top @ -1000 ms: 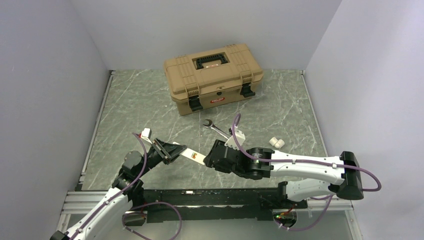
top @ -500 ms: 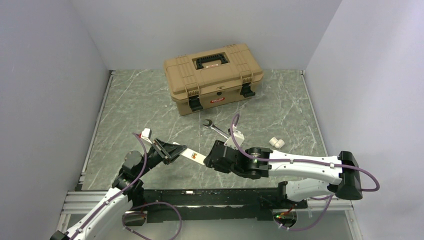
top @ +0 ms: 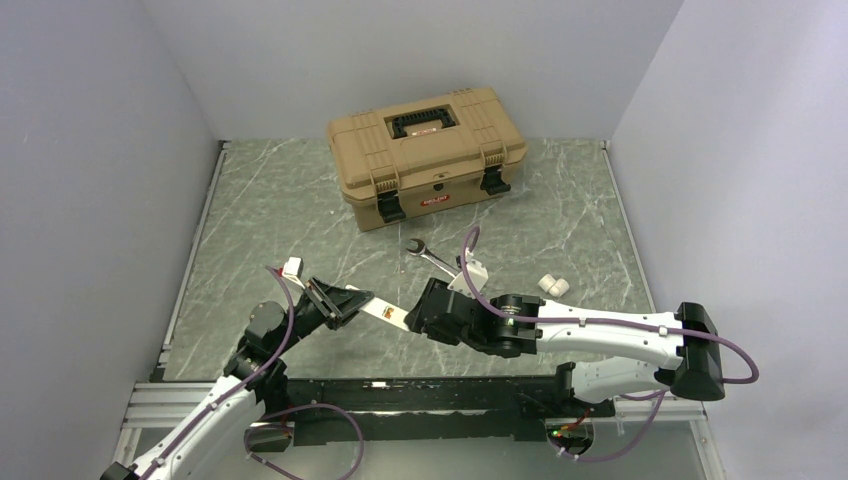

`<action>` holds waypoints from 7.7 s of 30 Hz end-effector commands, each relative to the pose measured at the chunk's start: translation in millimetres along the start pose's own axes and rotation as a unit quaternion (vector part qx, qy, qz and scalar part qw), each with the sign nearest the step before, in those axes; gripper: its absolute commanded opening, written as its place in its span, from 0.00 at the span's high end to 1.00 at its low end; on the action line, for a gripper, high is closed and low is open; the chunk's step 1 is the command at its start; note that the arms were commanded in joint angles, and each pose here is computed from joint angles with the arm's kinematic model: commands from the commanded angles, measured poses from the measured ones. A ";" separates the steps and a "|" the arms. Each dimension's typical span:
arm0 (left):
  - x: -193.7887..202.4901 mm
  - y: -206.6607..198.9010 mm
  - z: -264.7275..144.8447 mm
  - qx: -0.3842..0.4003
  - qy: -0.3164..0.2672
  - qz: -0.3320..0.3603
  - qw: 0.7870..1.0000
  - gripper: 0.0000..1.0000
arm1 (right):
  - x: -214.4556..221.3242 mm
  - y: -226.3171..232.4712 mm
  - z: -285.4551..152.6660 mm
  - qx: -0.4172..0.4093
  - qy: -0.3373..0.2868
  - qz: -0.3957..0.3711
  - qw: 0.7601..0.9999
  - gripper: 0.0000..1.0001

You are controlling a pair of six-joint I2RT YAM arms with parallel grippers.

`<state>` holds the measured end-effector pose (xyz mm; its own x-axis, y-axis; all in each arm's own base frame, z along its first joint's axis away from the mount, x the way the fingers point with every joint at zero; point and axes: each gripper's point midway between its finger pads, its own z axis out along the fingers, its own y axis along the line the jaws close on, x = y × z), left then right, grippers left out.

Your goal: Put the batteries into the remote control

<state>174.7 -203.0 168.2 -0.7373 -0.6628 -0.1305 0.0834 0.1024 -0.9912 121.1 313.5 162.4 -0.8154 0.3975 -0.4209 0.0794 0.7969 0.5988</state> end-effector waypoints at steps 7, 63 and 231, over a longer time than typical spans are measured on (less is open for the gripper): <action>3.6 36.4 -4.2 -0.025 -0.005 -0.007 1.000 0.97 | -1.6 6.3 4.1 -0.014 -0.002 0.014 1.000 0.45; 2.7 36.7 -3.8 -0.028 -0.007 -0.002 1.000 0.97 | 0.7 21.2 14.0 -0.022 0.006 0.001 1.000 0.54; -2.6 26.0 -5.9 -0.015 -0.024 0.007 1.000 0.97 | 13.4 20.9 24.5 -0.099 0.043 -0.033 0.994 0.37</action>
<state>178.6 -192.5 150.0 -0.6945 -0.6983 -0.1734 0.0602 0.1837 -0.9811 125.5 339.7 131.1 -0.8771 0.3007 -0.3744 -0.0109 0.7671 0.6415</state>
